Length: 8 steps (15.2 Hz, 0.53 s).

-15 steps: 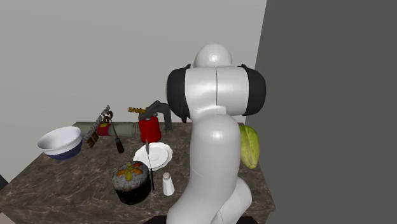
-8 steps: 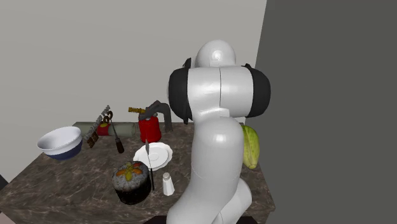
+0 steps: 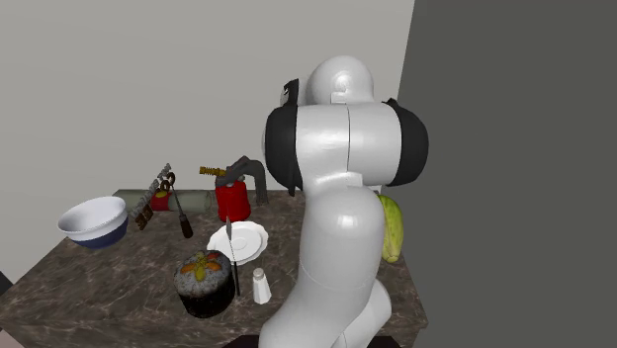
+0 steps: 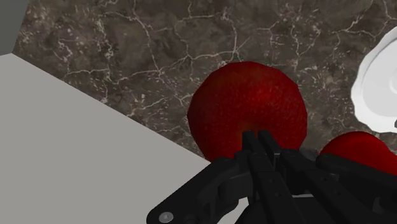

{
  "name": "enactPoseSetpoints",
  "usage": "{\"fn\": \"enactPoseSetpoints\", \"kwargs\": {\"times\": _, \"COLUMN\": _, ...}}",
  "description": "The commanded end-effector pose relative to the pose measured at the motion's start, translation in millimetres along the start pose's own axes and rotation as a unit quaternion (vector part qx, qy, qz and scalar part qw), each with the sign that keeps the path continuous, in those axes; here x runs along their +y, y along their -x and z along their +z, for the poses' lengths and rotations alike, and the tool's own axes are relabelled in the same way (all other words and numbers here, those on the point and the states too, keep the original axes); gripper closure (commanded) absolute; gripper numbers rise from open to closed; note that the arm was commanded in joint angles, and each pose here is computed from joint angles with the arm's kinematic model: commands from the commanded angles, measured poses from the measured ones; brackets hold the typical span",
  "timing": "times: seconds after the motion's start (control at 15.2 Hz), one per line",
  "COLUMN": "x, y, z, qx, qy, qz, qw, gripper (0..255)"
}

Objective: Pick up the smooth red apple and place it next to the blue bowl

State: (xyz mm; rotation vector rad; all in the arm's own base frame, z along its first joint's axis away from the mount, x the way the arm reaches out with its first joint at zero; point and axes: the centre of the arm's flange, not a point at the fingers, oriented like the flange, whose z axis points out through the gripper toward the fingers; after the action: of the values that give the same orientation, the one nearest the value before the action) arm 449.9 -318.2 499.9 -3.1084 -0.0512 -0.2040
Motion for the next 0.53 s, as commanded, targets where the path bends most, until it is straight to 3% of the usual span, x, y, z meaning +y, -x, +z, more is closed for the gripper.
{"fn": "enactPoseSetpoints", "kwargs": {"times": 0.0, "x": 1, "y": -2, "z": -10, "qx": 0.000, "qy": 0.000, "qz": 0.000, "qw": 1.0000, "gripper": 255}}
{"fn": "enactPoseSetpoints", "kwargs": {"times": 0.46, "x": 0, "y": -7, "z": -46, "qx": 0.000, "qy": 0.000, "qz": 0.000, "qw": 1.0000, "gripper": 255}}
